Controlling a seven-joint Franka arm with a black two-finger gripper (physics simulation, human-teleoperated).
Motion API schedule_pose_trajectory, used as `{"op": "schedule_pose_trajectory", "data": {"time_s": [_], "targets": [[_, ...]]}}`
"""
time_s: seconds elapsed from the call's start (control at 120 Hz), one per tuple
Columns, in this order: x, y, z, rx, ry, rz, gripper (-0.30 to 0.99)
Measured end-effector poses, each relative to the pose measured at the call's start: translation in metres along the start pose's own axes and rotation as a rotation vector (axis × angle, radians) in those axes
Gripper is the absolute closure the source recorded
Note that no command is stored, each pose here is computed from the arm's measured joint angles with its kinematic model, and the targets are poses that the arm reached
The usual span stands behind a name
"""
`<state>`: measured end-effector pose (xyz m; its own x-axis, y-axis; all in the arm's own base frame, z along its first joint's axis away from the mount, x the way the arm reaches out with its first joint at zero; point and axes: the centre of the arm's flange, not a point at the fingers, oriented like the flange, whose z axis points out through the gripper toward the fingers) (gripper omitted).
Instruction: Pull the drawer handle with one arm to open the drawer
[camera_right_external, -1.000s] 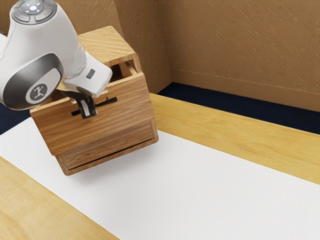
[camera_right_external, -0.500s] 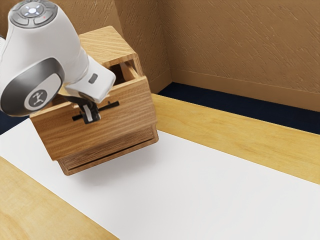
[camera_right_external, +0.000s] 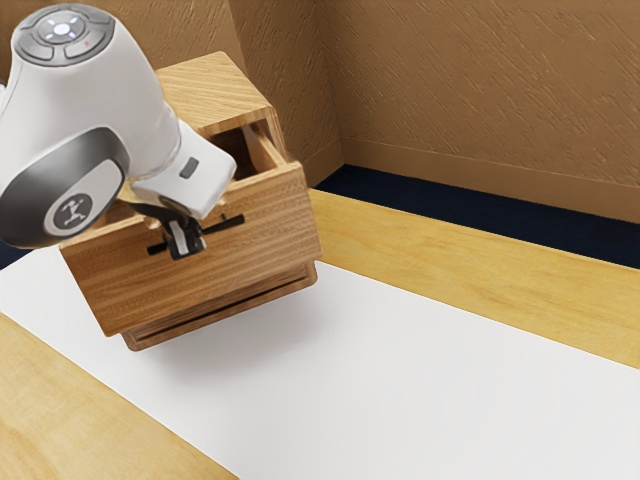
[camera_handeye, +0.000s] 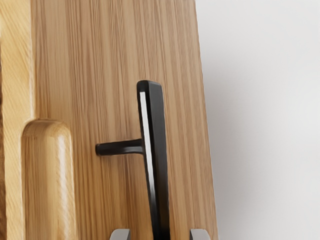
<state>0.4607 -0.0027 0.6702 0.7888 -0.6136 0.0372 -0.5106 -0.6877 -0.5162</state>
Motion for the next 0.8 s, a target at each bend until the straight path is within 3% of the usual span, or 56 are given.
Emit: {"op": "schedule_pose_trajectory", "data": {"time_s": [0.8], "targets": [[0.0,0.025,-0.014,0.004,-0.004,0.015,0.62]]}}
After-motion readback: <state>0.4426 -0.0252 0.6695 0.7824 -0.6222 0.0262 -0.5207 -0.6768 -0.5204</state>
